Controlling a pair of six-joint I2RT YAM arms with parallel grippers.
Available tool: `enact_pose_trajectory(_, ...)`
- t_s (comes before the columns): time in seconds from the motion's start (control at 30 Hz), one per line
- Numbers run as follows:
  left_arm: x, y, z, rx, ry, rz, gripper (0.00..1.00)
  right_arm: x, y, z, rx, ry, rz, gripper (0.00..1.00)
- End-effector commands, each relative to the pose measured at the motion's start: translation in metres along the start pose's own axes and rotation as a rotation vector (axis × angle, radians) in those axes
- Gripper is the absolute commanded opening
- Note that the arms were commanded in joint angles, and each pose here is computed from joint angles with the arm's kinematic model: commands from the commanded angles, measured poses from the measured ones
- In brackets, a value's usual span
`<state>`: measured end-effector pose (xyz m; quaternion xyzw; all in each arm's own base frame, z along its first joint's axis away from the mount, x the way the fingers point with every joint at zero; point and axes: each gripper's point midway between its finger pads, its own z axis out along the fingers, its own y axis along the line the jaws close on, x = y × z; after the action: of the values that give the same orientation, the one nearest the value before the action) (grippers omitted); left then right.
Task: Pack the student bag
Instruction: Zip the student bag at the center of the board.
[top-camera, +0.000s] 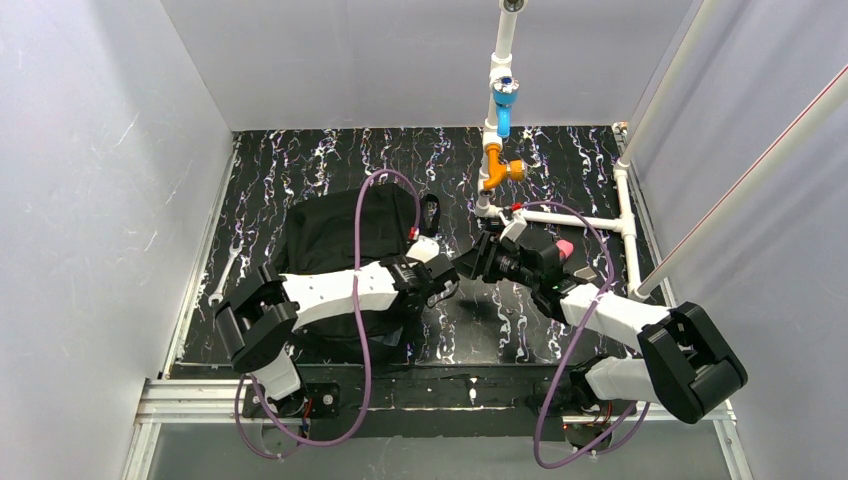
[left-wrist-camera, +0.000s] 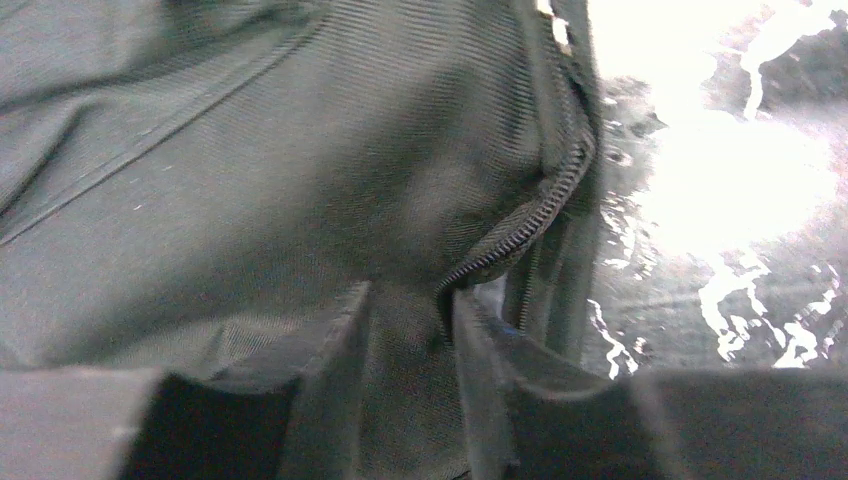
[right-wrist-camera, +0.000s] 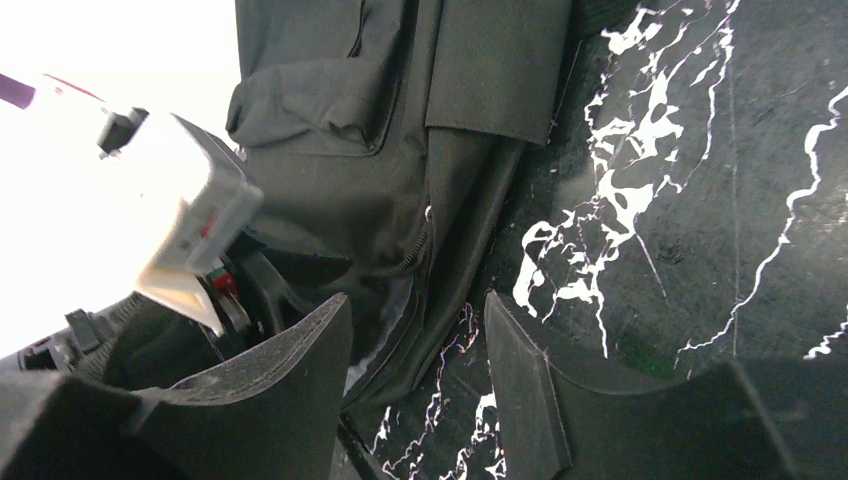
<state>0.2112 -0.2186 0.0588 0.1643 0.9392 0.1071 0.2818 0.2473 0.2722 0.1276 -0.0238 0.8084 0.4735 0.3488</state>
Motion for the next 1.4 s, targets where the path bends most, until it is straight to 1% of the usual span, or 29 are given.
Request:
enact_pose_trajectory(0.0, -0.015, 0.047, -0.017, -0.170, -0.110, -0.046, 0.23, 0.005, 0.013, 0.004, -0.074, 0.047, -0.047, 0.56)
enact_pose_trajectory(0.07, -0.011, 0.047, -0.020, -0.134, -0.113, -0.050, 0.19, 0.008, 0.026, 0.009, -0.135, 0.085, -0.061, 0.49)
enact_pose_trajectory(0.17, -0.004, 0.053, -0.020, -0.113, -0.110, -0.079, 0.10, 0.016, 0.045, 0.021, -0.204, 0.129, -0.075, 0.45)
enact_pose_trajectory(0.23, 0.000, 0.056, -0.022, -0.098, -0.112, -0.106, 0.00, 0.022, 0.055, 0.030, -0.240, 0.152, -0.063, 0.40)
enact_pose_trajectory(0.33, 0.003, 0.055, -0.030, -0.033, -0.120, -0.153, 0.00, 0.027, 0.070, 0.037, -0.305, 0.176, -0.029, 0.34)
enact_pose_trajectory(0.4, 0.002, 0.056, -0.034, -0.009, -0.135, -0.179, 0.00, 0.036, 0.077, 0.042, -0.324, 0.206, -0.027, 0.33)
enact_pose_trajectory(0.5, 0.000, 0.056, -0.039, 0.020, -0.149, -0.205, 0.00, 0.050, 0.076, 0.049, -0.304, 0.229, -0.017, 0.36)
enact_pose_trajectory(0.63, -0.003, 0.052, -0.042, 0.057, -0.162, -0.215, 0.00, 0.060, 0.069, 0.055, -0.256, 0.228, -0.007, 0.39)
enact_pose_trajectory(0.73, -0.004, 0.048, -0.043, 0.074, -0.154, -0.213, 0.00, 0.066, 0.070, 0.058, -0.236, 0.228, -0.018, 0.39)
enact_pose_trajectory(0.9, -0.005, 0.046, -0.040, 0.074, -0.150, -0.201, 0.00, 0.076, 0.049, 0.066, -0.111, 0.233, -0.077, 0.40)
enact_pose_trajectory(1.37, -0.002, 0.043, -0.040, 0.098, -0.140, -0.203, 0.00, 0.077, 0.038, 0.078, -0.064, 0.236, -0.091, 0.38)
